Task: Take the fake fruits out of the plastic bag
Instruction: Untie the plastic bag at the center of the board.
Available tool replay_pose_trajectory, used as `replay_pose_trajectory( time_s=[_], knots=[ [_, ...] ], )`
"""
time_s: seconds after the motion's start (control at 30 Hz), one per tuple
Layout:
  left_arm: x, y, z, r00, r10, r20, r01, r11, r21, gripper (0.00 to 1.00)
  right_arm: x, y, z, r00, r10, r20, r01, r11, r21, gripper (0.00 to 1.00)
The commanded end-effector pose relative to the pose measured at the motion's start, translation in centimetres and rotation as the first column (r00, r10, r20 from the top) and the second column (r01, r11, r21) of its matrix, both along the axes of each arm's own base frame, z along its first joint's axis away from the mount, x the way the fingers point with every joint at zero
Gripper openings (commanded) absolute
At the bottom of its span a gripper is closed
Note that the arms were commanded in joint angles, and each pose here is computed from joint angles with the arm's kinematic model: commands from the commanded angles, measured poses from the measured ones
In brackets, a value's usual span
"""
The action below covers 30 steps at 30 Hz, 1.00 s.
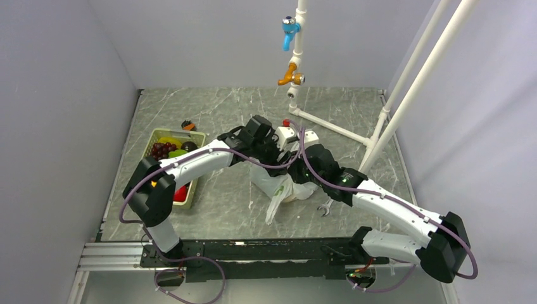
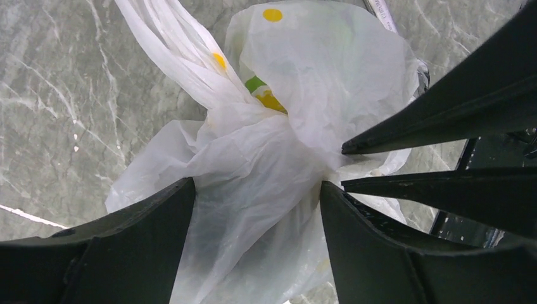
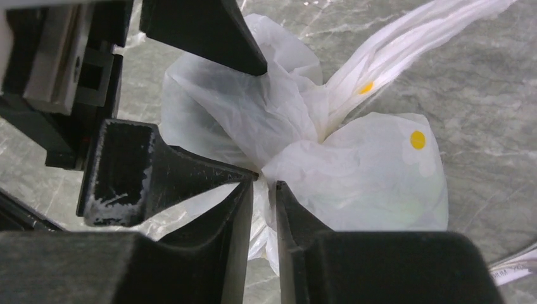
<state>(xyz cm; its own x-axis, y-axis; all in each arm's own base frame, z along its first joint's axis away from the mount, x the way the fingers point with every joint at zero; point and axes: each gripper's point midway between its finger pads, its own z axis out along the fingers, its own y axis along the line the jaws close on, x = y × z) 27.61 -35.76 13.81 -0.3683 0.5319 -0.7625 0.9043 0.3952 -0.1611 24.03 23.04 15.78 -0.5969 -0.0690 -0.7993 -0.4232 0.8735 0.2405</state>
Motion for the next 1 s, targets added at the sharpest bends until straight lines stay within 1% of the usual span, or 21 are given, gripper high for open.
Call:
replay_pose_trajectory(
  time_s=[0.0,0.07,0.17,0.23,0.27,0.33,0.4,0.47,0.6,0.7,0.77,0.8,0.87,0.93,0.97],
  knots=[
    [-0.4,-0.9,0.5,0.999,-0.034,0.018,0.033,0.999,0.015,0.74,-0.1,-0.9,0.5,0.999,-0.032,0.015,0.032,0.999,-0.013,0.26],
    [-0.5,-0.8,0.6,0.999,-0.035,0.021,0.035,0.999,0.019,0.64,-0.4,-1.3,0.0,1.000,-0.028,0.014,0.028,0.999,-0.036,0.32],
    [-0.6,-0.8,1.0,0.998,-0.044,0.038,0.044,0.999,0.013,0.39,-0.5,-1.8,-0.3,0.999,-0.028,0.018,0.029,0.997,-0.075,0.35],
    [-0.6,-0.7,1.0,0.998,-0.045,0.041,0.045,0.999,0.016,0.28,-0.3,-2.2,-0.2,0.999,-0.042,0.023,0.044,0.995,-0.094,0.38],
    [-0.6,-0.7,1.1,0.998,-0.048,0.043,0.048,0.999,0.016,0.23,-0.3,-2.5,-0.3,0.998,-0.053,0.026,0.056,0.993,-0.106,0.40],
    [-0.7,-0.8,1.3,0.998,-0.058,0.038,0.057,0.998,0.011,0.19,0.0,-3.2,-0.4,0.995,-0.090,0.032,0.094,0.987,-0.127,0.41],
    [-0.9,-0.9,1.4,0.997,-0.067,0.036,0.067,0.998,0.008,0.11,0.2,-4.1,-0.9,0.989,-0.145,0.027,0.147,0.977,-0.155,0.40],
    [-0.9,-0.8,1.4,0.997,-0.063,0.038,0.063,0.998,0.008,0.09,0.2,-4.3,-1.1,0.987,-0.162,0.021,0.163,0.974,-0.157,0.36],
    [-0.9,-0.8,1.3,0.998,-0.059,0.035,0.059,0.998,0.011,0.04,0.2,-2.6,-0.5,0.995,-0.103,0.008,0.103,0.988,-0.114,0.37],
    [-1.0,-1.0,1.3,0.998,-0.064,0.027,0.064,0.998,0.009,0.04,0.5,-1.7,-0.3,0.996,-0.084,0.011,0.085,0.990,-0.109,0.52],
    [-1.0,-1.0,1.4,0.998,-0.064,0.026,0.064,0.998,0.007,0.02,0.6,-1.6,-0.4,0.996,-0.088,0.014,0.089,0.990,-0.110,0.53],
    [-1.0,-1.0,1.5,0.998,-0.065,0.027,0.064,0.998,0.008,0.00,0.7,-1.5,-0.5,0.996,-0.092,0.012,0.093,0.990,-0.109,0.53],
    [-0.9,-0.8,1.6,0.998,-0.053,0.035,0.052,0.999,0.010,0.00,0.7,-1.2,-0.5,0.996,-0.086,0.010,0.086,0.991,-0.101,0.53],
    [-0.8,-0.7,1.9,0.999,-0.035,0.042,0.035,0.999,0.000,0.00,1.1,-1.4,-0.4,0.994,-0.110,0.017,0.111,0.988,-0.104,0.48],
    [-0.7,-0.6,2.0,0.999,-0.025,0.048,0.025,1.000,-0.004,0.00,1.3,-1.7,-0.2,0.991,-0.135,0.022,0.137,0.985,-0.108,0.43]
  ],
)
